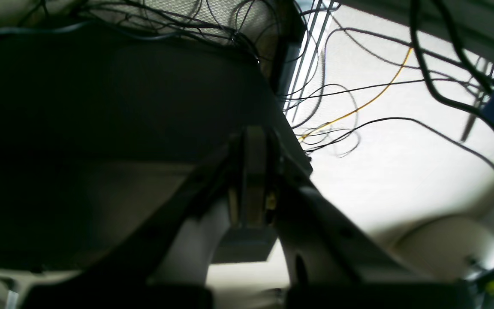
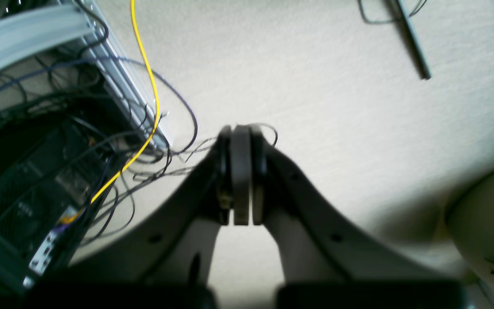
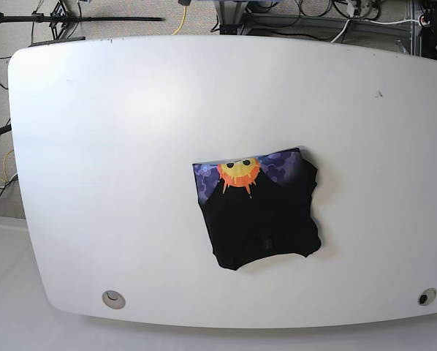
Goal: Fold the T-shirt properly
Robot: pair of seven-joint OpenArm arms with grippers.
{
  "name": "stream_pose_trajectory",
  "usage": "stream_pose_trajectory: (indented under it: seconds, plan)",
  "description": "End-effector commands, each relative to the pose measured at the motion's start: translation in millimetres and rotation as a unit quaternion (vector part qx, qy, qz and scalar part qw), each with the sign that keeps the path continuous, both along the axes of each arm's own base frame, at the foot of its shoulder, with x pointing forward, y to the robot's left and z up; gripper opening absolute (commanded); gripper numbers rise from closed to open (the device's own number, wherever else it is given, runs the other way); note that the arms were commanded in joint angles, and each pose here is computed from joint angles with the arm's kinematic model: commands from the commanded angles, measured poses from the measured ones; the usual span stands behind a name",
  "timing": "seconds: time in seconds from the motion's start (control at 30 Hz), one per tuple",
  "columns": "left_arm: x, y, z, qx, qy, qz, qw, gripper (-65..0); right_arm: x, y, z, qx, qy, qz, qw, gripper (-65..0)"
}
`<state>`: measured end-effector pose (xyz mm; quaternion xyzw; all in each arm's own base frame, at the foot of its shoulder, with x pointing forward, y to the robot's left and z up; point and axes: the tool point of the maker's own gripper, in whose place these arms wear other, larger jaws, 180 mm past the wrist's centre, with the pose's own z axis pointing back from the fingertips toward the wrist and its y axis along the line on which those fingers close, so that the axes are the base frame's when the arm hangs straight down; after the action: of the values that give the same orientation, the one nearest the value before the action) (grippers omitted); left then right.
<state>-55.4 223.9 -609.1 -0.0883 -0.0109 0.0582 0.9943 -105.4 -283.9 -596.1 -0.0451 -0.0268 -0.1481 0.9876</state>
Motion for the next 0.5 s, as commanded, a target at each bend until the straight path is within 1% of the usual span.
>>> stream_pose_trajectory:
  seconds: [0.0,0.2,0.37,0.47]
  plan:
    - [-3,-12,-5,-0.017,0.011,-0.023,1.0,-65.0,-10,2,-1,0.007,0.009,-0.001,0.9999,-65.0]
    - [3,-31,-13,-0.038,0.023,-0.08,0.996,-65.0,-23,37,-14,0.058,0.027,-0.006,0.998,-65.0]
    - [7,-41,-18,-0.05,0.039,-0.125,0.99,-65.0,-14,59,-23,0.088,0.025,-0.006,0.9958,-65.0]
    - [18,-49,-21,-0.058,0.042,-0.156,0.985,-65.0,-14,74,-27,0.108,0.025,-0.011,0.9938,-65.0]
